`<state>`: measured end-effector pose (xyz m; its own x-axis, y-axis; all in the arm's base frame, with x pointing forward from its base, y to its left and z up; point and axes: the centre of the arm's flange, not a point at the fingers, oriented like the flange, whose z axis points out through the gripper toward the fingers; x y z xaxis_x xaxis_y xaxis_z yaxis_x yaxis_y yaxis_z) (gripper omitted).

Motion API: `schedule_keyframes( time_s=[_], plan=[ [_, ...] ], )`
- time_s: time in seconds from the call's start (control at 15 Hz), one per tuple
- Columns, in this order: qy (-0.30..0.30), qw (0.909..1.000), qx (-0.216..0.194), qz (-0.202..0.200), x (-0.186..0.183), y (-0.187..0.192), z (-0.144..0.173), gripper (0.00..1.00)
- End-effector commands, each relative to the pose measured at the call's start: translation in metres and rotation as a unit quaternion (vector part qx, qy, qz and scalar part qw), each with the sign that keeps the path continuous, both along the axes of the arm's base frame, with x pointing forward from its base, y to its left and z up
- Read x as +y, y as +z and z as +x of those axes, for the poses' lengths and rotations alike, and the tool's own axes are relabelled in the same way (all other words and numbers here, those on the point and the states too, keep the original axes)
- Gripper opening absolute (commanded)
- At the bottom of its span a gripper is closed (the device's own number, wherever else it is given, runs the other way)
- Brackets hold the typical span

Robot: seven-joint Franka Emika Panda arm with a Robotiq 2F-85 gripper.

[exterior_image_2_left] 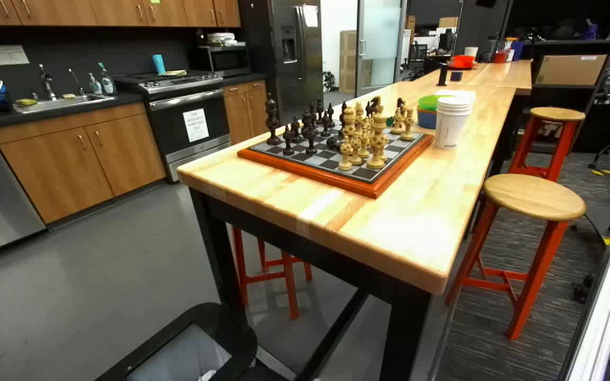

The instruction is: Pick up the fallen black chess piece and move it to the left

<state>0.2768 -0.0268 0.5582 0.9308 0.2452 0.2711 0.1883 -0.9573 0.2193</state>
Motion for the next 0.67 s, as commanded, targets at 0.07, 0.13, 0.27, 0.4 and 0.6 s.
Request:
schedule_keyframes(
  time_s=[0.07,0.13,0.27,0.4,0.6],
  plan=[
    [0.000,1.0000,0.000,0.000,0.000,0.000,0.000,1.00],
    [0.000,1.0000,0.000,0.000,0.000,0.000,0.000,1.00],
    [0.000,1.0000,0.000,0.000,0.000,0.000,0.000,1.00],
    [0.010,1.0000,0.001,-0.001,0.003,0.001,0.012,1.00],
    [0.045,0.9988,-0.012,-0.011,0.021,0.001,0.068,1.00]
  ],
)
